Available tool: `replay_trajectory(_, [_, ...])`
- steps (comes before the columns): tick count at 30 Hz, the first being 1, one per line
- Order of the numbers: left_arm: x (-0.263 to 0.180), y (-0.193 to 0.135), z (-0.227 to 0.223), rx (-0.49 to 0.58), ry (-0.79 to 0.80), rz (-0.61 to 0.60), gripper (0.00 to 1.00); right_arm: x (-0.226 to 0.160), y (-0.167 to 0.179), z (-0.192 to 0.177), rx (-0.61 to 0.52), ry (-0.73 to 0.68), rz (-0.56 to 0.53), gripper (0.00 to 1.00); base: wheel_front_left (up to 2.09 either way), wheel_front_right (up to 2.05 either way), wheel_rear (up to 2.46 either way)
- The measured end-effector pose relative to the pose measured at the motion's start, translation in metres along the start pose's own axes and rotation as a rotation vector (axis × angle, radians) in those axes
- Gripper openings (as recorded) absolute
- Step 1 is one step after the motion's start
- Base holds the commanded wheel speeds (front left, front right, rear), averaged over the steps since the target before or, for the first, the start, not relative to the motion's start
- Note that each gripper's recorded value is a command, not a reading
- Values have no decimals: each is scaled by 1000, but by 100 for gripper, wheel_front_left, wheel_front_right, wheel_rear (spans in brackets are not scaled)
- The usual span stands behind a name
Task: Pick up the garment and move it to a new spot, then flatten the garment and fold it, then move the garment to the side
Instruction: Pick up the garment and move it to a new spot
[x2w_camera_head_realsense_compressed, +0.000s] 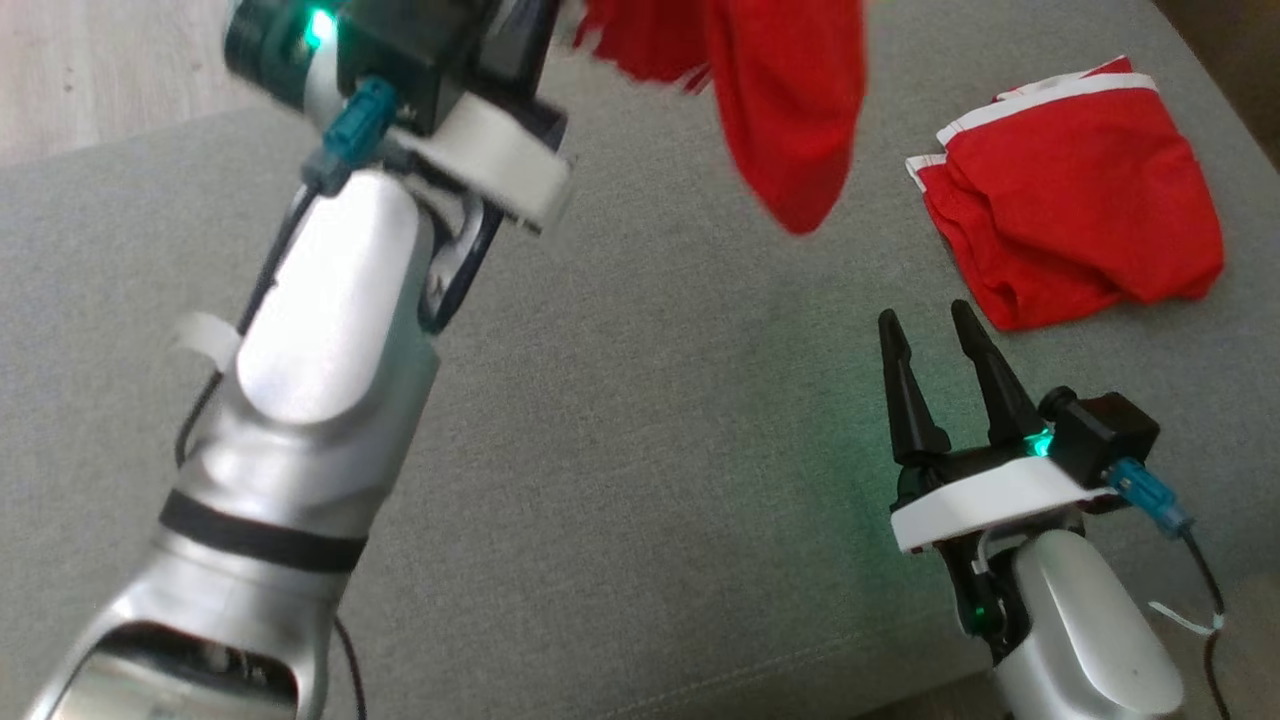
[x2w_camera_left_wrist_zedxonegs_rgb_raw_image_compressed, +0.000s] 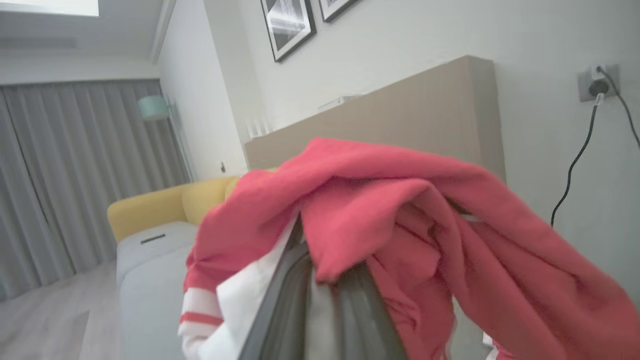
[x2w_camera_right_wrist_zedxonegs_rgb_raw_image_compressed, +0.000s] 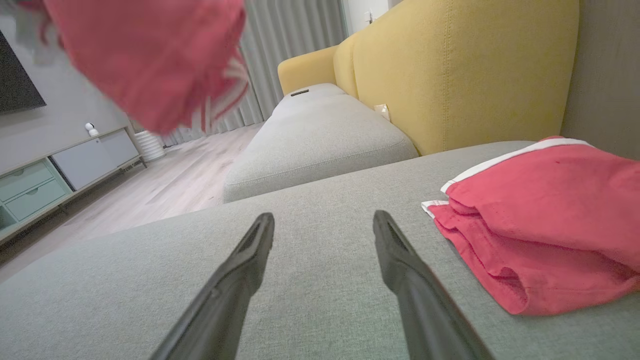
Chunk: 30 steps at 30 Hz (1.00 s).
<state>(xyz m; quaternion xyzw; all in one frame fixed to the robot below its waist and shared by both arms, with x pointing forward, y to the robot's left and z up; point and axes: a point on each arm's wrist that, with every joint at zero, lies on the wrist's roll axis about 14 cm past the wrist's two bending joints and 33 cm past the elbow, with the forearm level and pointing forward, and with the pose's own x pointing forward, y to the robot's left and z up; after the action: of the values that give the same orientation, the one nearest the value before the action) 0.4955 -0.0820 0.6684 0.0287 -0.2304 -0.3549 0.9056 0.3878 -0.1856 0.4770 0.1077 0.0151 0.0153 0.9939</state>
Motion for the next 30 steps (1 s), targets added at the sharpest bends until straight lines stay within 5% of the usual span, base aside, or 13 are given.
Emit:
replay_trajectory(8, [-106,5,-140,-59,438,110,2,5,0,-1,-3,1,2,100,0,0,0])
replay_trajectory(9, [-123,7,-154,-61,492,128,74,6,2,-2,-9,4,8,100,0,0,0])
replay_trajectory(10, [-137,9,-163,-62,532,143,100,7,4,-3,-12,6,14,100,0,0,0])
replay_trajectory(30, [-195,65,-86,-55,351,435,100,24,44,1,-43,-15,134,100,0,0,0])
